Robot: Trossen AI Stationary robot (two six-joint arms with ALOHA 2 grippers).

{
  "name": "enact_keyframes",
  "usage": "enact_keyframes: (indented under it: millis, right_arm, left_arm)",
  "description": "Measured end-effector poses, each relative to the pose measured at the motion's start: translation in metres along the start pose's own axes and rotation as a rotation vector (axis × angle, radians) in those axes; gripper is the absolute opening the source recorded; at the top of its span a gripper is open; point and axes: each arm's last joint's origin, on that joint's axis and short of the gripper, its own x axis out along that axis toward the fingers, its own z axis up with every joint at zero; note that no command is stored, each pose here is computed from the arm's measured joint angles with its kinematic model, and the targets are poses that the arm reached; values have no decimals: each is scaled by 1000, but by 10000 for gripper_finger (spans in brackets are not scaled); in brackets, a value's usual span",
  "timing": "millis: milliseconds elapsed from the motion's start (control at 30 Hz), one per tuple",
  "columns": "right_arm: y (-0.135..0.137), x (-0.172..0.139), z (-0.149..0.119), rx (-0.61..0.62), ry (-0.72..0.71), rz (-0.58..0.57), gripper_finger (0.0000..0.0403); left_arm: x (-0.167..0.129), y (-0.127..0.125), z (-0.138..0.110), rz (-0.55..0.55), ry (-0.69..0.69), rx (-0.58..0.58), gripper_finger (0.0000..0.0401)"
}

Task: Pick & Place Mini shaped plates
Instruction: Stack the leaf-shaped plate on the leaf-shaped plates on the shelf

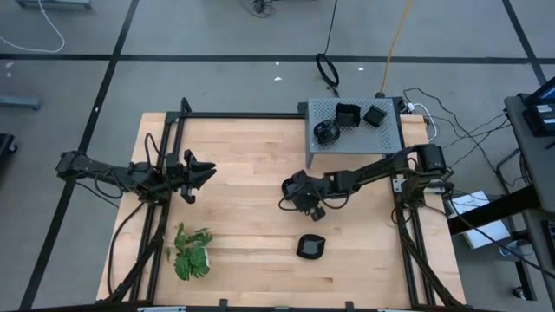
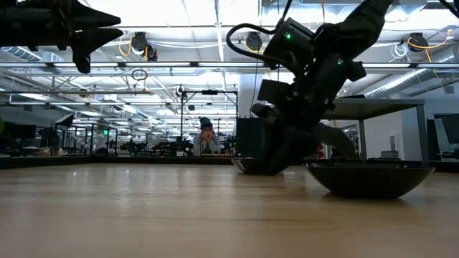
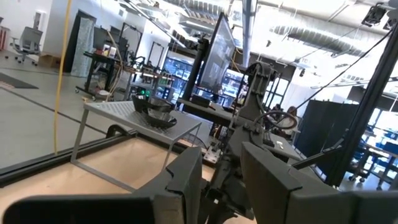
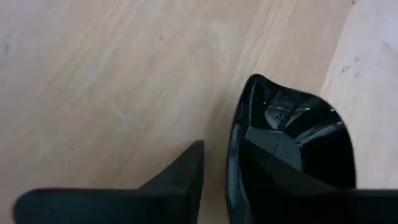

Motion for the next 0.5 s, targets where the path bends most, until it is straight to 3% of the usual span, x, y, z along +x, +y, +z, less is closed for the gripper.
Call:
enact_keyframes:
  millis: [200,367,500]
  right_arm:
    - [-1,-1,1,82,-15,-15,11]
    - [-5,-10,6,143,-52,-29,3]
    - [-13,-36,16,123,-135,-64,1]
  left_arm:
    - [0,0,0,0,-1,0,115]
    - [0,0,0,0,0,0,115]
    - [0,0,0,0,0,0,115]
